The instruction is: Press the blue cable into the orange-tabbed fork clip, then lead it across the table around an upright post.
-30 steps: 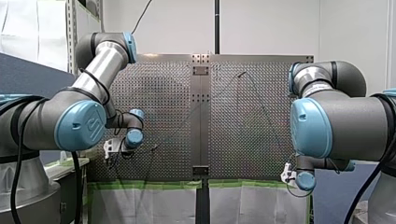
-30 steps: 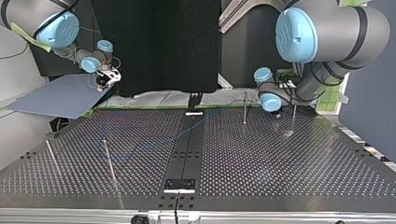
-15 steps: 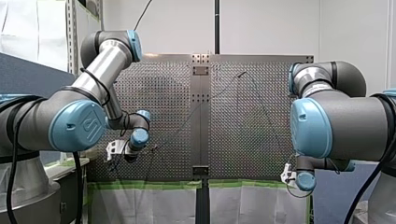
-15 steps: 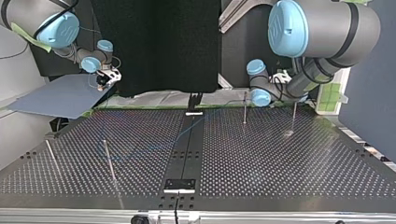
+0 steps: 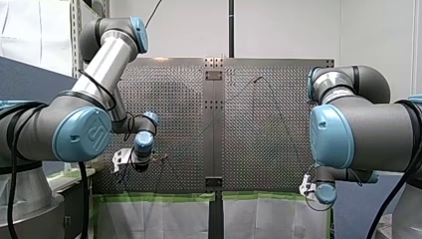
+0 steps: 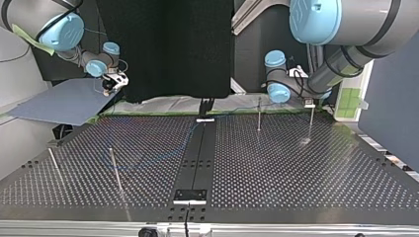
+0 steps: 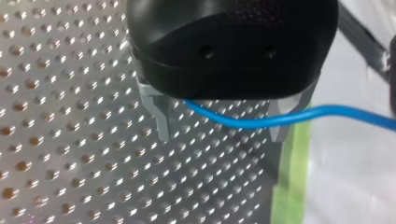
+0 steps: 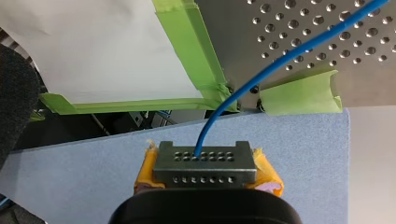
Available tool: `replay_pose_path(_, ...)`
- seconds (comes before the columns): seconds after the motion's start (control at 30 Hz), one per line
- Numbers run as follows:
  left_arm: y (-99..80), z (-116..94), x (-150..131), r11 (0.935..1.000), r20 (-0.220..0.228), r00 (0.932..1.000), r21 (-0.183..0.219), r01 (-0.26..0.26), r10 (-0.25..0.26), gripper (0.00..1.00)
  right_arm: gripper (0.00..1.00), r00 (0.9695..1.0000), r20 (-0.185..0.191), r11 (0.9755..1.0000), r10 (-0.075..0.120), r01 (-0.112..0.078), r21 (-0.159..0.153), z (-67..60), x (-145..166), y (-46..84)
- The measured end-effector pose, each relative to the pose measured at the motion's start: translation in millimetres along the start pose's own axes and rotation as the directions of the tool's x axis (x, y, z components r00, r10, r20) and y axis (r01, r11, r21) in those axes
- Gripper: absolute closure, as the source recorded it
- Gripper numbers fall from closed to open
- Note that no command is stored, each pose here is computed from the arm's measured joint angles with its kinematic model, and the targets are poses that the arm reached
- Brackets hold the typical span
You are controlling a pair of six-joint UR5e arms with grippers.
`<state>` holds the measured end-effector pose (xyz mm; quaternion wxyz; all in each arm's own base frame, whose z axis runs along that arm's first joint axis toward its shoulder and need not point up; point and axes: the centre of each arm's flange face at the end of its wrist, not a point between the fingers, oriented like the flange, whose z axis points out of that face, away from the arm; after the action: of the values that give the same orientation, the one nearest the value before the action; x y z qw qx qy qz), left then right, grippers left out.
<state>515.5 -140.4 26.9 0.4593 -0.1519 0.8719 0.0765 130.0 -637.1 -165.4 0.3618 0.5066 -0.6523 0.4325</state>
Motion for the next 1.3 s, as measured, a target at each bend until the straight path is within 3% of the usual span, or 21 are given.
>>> replay_pose_path(0.3,-1.2,-23.2,11.2,0.9942,0.012,0.9992,0.100,0.037,-0.039,0.00,1.00,1.0000,0.006,1.0000,0.000,0.000,-0.001,-0.5,-2.0,0.6)
replay_pose_path(0.5,-3.6,-44.2,2.5,0.9885,0.041,0.9966,0.137,0.065,-0.072,0.00,1.00,1.0000,0.008,1.0000,0.000,0.000,-0.002,-0.8,-2.7,0.7)
replay_pose_path(0.93,-12.6,-55.8,2.9,0.9848,0.042,0.9961,0.159,0.070,-0.078,0.00,1.00,0.9999,0.016,1.0000,0.000,0.000,-0.004,-1.7,-5.0,1.1)
replay_pose_path(1.13,-22.0,-67.6,14.4,0.9813,0.008,0.9978,0.182,0.064,-0.066,0.00,1.00,0.9999,0.017,1.0000,-0.002,0.002,-0.004,-1.7,-5.2,1.1)
replay_pose_path(1.3,-23.4,-76.4,25.4,0.9785,-0.015,0.9961,0.187,0.088,-0.086,0.00,1.00,0.9998,0.018,1.0000,-0.002,0.002,-0.004,-1.7,-5.3,1.1)
